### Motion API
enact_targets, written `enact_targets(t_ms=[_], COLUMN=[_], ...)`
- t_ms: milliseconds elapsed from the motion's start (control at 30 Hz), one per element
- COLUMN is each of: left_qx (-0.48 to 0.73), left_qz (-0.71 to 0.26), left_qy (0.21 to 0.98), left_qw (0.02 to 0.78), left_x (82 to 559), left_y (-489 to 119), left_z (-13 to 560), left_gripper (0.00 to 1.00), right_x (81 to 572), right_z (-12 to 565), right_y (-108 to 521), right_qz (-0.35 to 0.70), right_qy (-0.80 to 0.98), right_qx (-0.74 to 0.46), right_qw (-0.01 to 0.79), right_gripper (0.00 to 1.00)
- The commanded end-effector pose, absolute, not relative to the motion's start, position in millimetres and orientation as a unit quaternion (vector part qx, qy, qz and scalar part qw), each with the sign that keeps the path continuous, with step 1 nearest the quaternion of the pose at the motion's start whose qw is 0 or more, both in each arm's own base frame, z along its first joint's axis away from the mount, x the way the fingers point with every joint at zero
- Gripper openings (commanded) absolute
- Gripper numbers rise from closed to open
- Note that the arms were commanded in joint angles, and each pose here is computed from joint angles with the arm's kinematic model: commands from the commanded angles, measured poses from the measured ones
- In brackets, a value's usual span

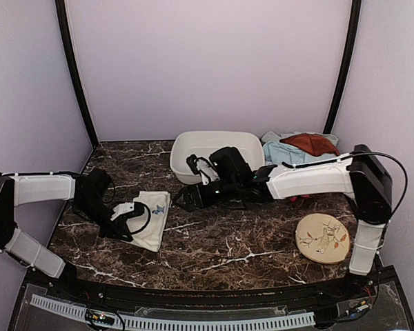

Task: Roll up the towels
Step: Roll the towel at the center of the board.

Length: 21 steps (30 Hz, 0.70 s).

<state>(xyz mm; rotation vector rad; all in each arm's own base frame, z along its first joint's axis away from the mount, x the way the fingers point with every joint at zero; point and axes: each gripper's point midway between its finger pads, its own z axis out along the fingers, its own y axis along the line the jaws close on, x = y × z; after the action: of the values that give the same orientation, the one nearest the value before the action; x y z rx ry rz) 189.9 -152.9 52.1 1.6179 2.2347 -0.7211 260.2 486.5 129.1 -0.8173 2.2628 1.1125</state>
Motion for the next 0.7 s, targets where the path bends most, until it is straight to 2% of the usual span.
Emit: enact_targets(t_ms=[0, 67, 133, 167, 300, 367, 533, 667], left_qx=[0.515, 0.502, 0.493, 0.489, 0.474, 0.47, 0.459, 0.46], left_qz=[-0.308, -0.314, -0.32, -0.323, -0.332, -0.333, -0.338, -0.338], left_qy=[0.794, 0.801, 0.805, 0.807, 0.813, 0.815, 0.821, 0.82], left_qw=[0.098, 0.087, 0.078, 0.074, 0.065, 0.062, 0.047, 0.045], left_x=[181, 184, 186, 187, 190, 190, 188, 190], left_y=[-152, -150, -150, -150, -150, -148, -144, -143], left_z=[54, 51, 49, 49, 49, 47, 41, 42], left_gripper=[0.05, 0.05, 0.05, 0.05, 0.05, 0.05, 0.05, 0.05], right_x=[321, 342, 321, 304, 225, 195, 133, 123], right_z=[210, 212, 222, 231, 162, 135, 120, 98], right_y=[419, 380, 397, 410, 476, 499, 550, 577], right_qz=[0.269, 0.27, 0.373, 0.39, 0.25, 0.223, 0.219, 0.196], right_qy=[0.813, 0.823, 0.764, 0.727, 0.681, 0.641, 0.534, 0.5], right_qx=[-0.178, -0.086, -0.161, -0.211, -0.487, -0.565, -0.652, -0.689], right_qw=[0.485, 0.492, 0.501, 0.524, 0.486, 0.469, 0.491, 0.487], right_gripper=[1.0, 1.0, 0.9, 0.88, 0.74, 0.68, 0.62, 0.59])
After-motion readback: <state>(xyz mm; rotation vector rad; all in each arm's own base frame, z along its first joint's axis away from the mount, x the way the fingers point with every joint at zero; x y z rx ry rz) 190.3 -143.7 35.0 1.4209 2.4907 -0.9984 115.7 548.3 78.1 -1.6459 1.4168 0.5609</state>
